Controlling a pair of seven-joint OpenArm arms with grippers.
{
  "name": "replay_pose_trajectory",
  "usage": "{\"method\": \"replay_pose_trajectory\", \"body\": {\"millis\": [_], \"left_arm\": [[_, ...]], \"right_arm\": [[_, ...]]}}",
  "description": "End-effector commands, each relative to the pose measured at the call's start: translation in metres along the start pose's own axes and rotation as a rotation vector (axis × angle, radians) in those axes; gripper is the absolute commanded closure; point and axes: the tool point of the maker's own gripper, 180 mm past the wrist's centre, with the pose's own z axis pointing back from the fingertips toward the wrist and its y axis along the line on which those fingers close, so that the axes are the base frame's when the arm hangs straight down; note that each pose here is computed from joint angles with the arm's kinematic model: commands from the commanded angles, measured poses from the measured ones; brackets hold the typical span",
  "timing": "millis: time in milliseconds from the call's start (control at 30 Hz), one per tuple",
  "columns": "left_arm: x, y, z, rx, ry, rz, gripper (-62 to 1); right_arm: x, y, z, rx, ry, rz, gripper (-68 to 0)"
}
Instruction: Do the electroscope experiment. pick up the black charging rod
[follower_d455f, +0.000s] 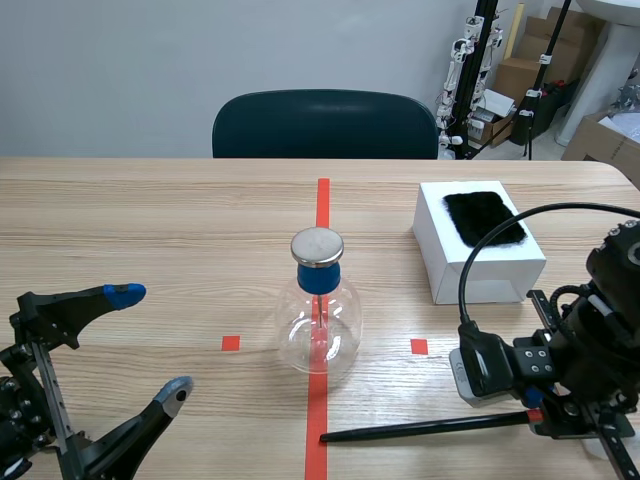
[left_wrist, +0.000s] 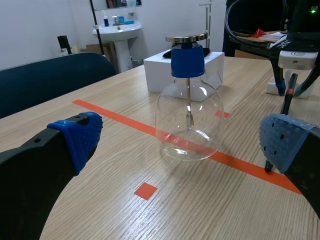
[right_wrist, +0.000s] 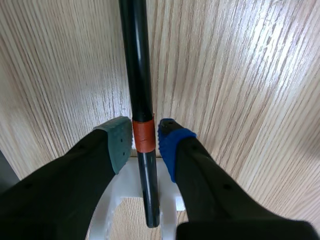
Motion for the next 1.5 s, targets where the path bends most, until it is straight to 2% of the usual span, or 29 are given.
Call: {"method": "replay_pose_trajectory", "body": {"millis": [0, 133, 1000, 1467], "left_arm": [[0.007, 0.005, -0.001, 0.008, -0.029, -0.014, -62.3], [0.007, 0.005, -0.001, 0.008, -0.029, -0.014, -62.3], [0.007, 0.005, -0.001, 0.008, -0.029, -0.014, -62.3], [0.007, 0.005, -0.001, 0.008, -0.029, -0.014, -62.3]], "right_arm": [[-0.004, -0.007, 0.006, -0.02, 0.006, -0.004, -9.6], [-0.004, -0.007, 0.006, -0.02, 0.006, -0.004, -0.3], [-0.006, -0.008, 0.007, -0.021, 0.012, 0.003, -0.6], [-0.007, -0.002, 0.031, -0.047, -0.015, 0.05, -0.6]]}}
